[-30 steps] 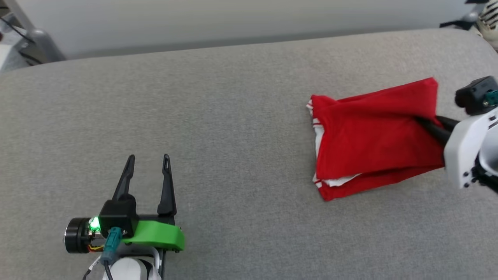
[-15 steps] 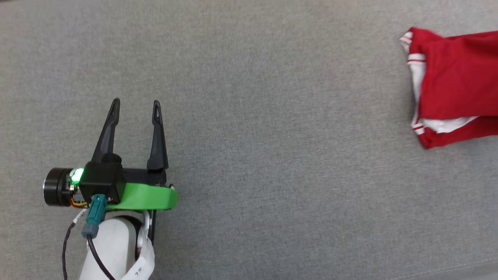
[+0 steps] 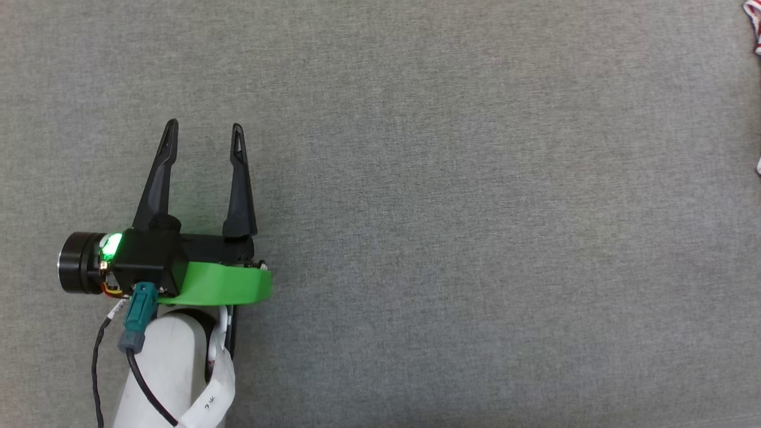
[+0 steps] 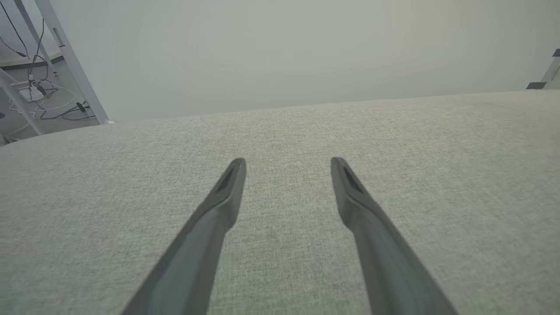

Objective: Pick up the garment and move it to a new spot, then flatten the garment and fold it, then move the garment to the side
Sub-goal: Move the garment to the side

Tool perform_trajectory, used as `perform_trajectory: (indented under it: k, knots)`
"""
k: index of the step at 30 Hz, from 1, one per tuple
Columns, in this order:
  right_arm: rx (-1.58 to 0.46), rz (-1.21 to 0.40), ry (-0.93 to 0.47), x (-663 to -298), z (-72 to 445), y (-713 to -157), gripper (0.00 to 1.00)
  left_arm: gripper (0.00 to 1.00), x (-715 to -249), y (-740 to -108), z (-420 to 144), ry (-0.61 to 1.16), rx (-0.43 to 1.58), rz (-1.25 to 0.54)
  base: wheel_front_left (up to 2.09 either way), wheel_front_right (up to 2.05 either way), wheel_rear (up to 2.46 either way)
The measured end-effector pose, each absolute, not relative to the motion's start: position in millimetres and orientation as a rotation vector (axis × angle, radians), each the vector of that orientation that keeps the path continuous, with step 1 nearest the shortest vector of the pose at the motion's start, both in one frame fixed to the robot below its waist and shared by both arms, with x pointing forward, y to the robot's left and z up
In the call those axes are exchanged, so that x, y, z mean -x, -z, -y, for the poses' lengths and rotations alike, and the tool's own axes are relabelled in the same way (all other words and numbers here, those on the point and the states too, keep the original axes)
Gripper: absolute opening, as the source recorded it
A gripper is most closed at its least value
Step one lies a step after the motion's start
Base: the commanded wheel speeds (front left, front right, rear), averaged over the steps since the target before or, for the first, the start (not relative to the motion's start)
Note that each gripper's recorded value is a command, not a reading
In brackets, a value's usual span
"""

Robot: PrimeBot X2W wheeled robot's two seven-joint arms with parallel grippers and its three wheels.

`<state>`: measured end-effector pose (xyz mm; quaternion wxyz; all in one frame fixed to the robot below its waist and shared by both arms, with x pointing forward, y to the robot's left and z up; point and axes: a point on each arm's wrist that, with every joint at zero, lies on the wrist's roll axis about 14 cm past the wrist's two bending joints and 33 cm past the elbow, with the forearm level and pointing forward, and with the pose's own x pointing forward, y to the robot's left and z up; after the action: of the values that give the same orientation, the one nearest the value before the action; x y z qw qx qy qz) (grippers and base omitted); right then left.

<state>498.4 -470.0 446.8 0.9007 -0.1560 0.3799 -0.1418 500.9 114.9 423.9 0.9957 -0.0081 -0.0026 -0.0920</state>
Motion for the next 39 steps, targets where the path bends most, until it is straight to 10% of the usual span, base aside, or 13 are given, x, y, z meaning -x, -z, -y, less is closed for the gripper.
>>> perform_trajectory:
  k: [3, 12, 20, 39]
  knots:
    - [0.315, -0.780, 0.303, -499.3, 470.4, -443.3, 1.00, 1.00, -499.9, -424.7, -116.9, 0.180, 0.012, 0.004, 0.00, 0.00, 0.00]
    - [0.362, -0.581, 0.287, -505.0, 465.2, -487.1, 1.00, 1.00, -488.4, -449.1, -121.5, 0.160, 0.009, 0.036, 0.00, 0.00, 0.00]
    - [0.389, -0.044, 0.184, -527.6, 419.2, -588.8, 1.00, 1.00, -458.3, -467.1, -134.4, 0.117, 0.004, 0.037, 0.00, 0.00, 0.00]
    - [0.087, 0.363, -0.130, -486.5, 210.8, -611.7, 1.00, 1.00, -408.5, -506.7, -174.3, -0.004, -0.011, 0.096, 0.00, 0.00, 0.00]
